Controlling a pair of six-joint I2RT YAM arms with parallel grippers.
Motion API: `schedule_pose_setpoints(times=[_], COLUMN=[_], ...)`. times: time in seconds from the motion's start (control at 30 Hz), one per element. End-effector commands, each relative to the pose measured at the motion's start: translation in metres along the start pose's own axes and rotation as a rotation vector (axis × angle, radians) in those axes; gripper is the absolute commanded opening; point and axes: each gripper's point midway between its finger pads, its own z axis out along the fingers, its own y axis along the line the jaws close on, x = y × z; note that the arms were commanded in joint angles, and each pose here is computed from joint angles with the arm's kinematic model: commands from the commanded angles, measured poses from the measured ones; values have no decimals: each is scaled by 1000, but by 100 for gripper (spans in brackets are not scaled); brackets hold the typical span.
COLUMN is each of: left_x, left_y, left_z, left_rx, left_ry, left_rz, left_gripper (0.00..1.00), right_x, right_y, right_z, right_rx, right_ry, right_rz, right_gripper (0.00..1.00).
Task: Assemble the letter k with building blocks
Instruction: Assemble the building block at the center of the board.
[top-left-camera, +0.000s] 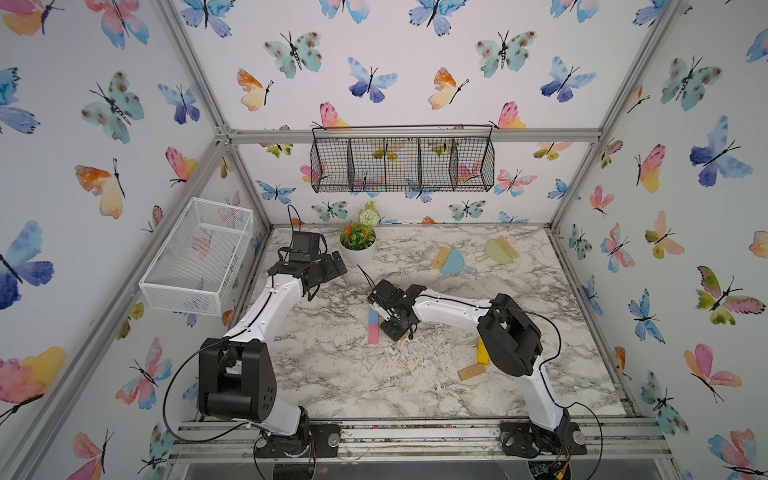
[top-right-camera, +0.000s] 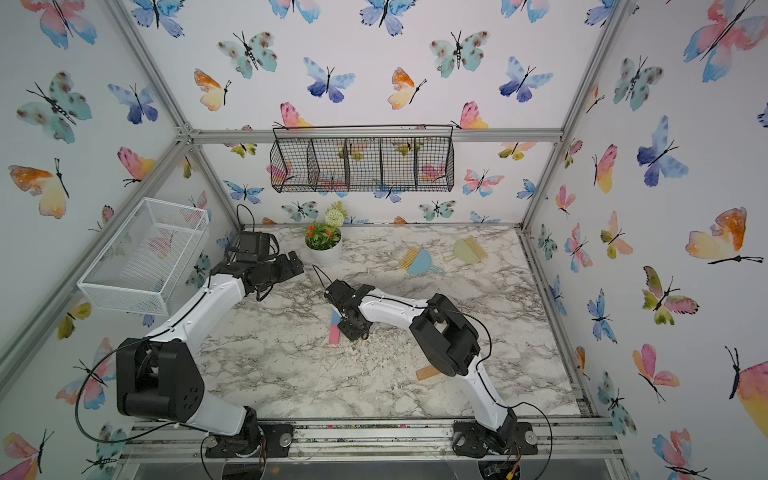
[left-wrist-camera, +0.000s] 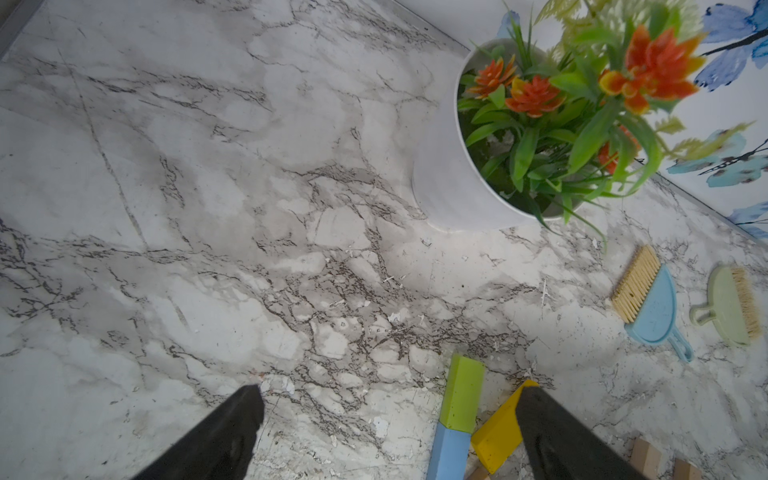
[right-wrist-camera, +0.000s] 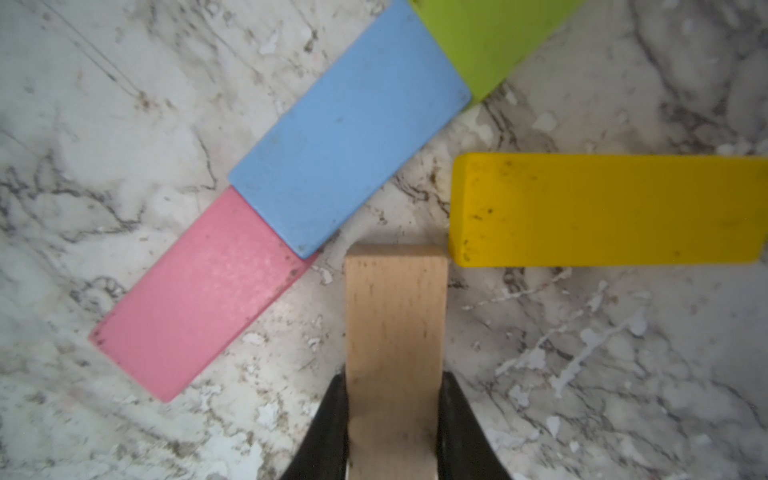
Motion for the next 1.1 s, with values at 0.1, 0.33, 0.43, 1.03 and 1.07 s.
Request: schedule_pose_setpoints(times=[0.1,0.33,0.43,1.03,1.07], left_x=[0,1,1,2,2], left_y=[6,6,6,6,6], left_z=[2,3,3,5,5], left_rx=[-29,-30,-27,-29,-29], left_ry=[4,6,8,13,14], left_rz=[-6,-6,-6,-6,-6], left_gripper=[98,98,98,98,98], right_x=[10,12,14,29,30], right_y=[13,10,6,14,15], right_z=[14,14,13,21,22], right_rx=[-27,-9,13,-29,-31], right_ry=[54,61,61,105,109], right_rz=[-21,-8,1,37,38], right_gripper=[8,6,5,9,11])
